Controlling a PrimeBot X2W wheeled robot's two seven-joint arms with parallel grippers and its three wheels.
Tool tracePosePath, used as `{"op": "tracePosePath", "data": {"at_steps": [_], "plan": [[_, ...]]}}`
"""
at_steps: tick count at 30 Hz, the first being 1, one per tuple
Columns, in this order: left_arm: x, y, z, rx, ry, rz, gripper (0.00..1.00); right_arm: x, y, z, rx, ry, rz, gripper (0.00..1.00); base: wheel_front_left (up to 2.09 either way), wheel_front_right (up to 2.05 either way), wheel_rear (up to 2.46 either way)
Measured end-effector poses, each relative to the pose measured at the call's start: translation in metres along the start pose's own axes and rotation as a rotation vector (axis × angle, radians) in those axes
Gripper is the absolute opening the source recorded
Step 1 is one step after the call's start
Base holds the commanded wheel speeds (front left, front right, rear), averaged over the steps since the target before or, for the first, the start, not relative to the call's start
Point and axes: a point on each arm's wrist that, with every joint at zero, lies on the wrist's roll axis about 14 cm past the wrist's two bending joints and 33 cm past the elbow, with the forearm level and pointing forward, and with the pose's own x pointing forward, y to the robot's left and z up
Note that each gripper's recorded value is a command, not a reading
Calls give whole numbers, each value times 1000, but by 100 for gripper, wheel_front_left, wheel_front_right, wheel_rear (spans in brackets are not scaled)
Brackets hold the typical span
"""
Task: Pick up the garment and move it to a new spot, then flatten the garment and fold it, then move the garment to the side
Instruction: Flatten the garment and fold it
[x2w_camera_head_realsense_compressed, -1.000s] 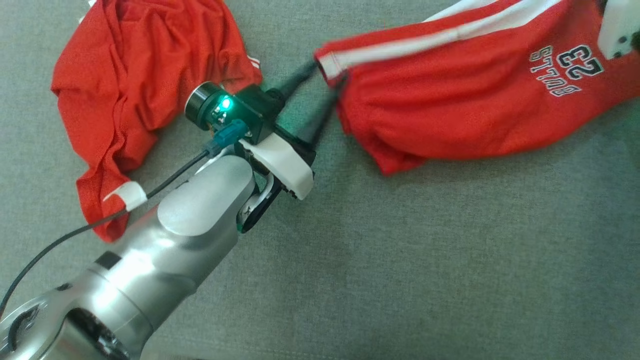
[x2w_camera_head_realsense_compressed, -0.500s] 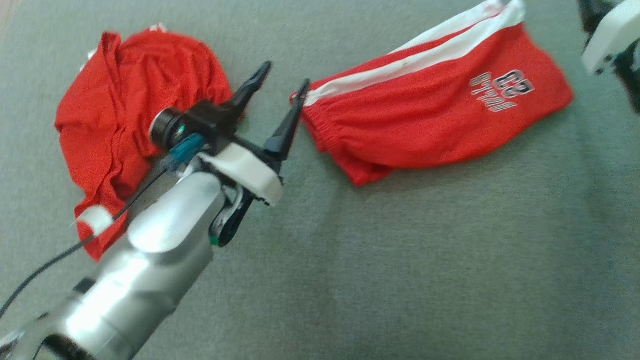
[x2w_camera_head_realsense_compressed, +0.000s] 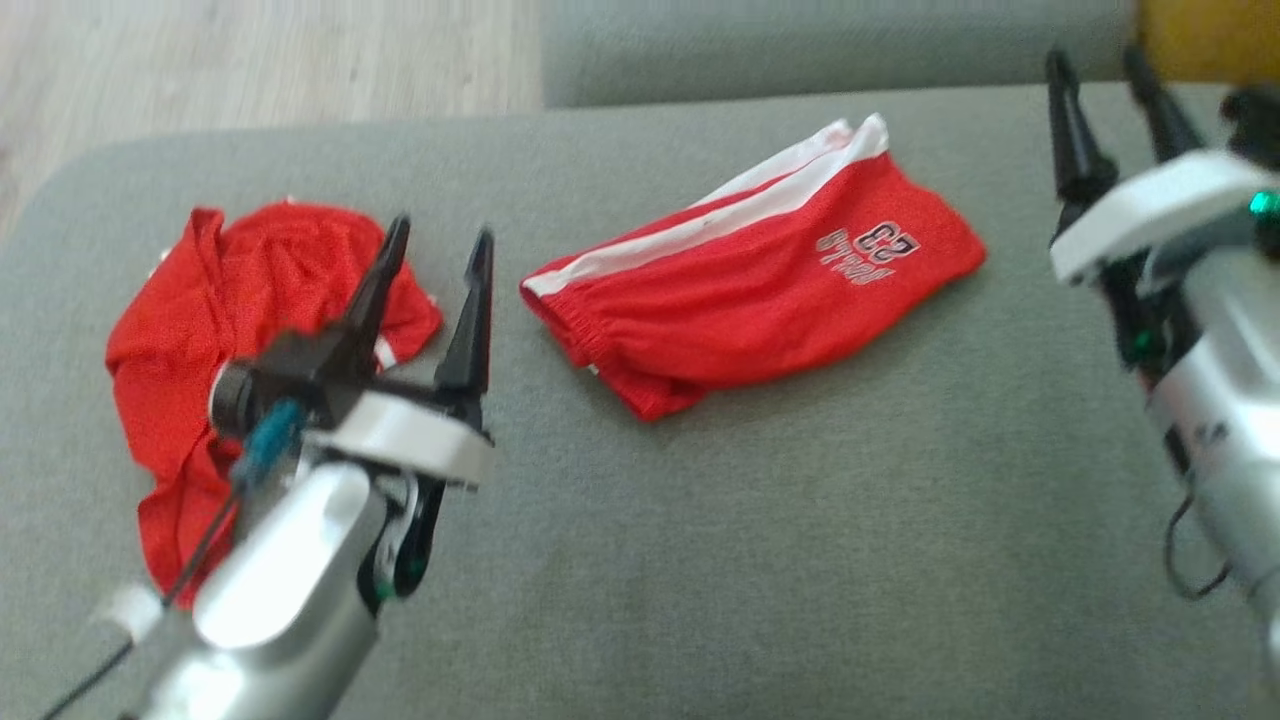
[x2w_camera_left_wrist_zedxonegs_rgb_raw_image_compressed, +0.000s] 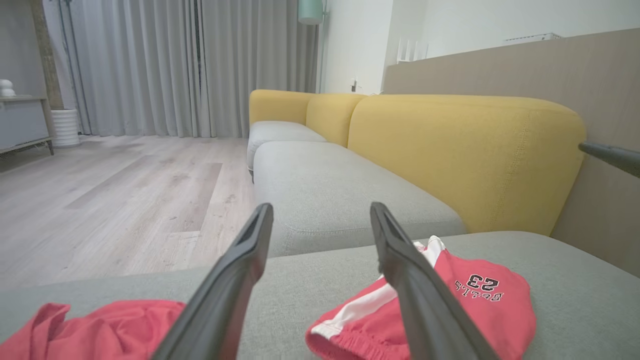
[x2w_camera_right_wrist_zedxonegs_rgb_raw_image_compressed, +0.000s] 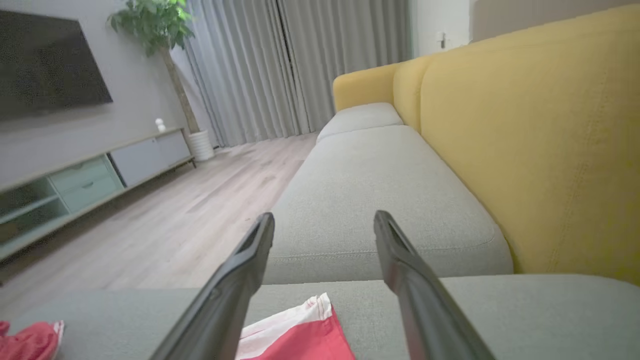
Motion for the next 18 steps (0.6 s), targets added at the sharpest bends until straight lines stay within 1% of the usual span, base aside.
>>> {"op": "tracePosePath", "data": {"at_steps": [1,3,5,7,8,11,14,16,18], "plan": [[-4,0,0,1,-4,7,100,-7,-1,1,31,-17,-14,100,0,0,0],[-13,2,0,-4,-12,37,100,-20,-4,5,44,-53,-32,100,0,0,0],[-23,3,-1,1,-18,56,100,-34,-7,5,114,-91,-70,100,0,0,0],[-32,1,-6,-2,-15,65,100,-50,-1,-11,116,-81,-76,100,0,0,0],[-32,1,-6,-2,-15,65,100,-50,-1,-11,116,-81,-76,100,0,0,0],[-47,-5,-18,-16,3,80,100,-78,10,-46,169,-42,-112,100,0,0,0],[-61,-9,-32,-44,27,107,100,-103,21,-77,169,13,-129,100,0,0,0],[-69,-10,-40,-49,44,120,100,-114,24,-88,175,31,-146,100,0,0,0],[-75,-9,-44,-58,50,132,100,-120,24,-92,164,34,-151,100,0,0,0]]}}
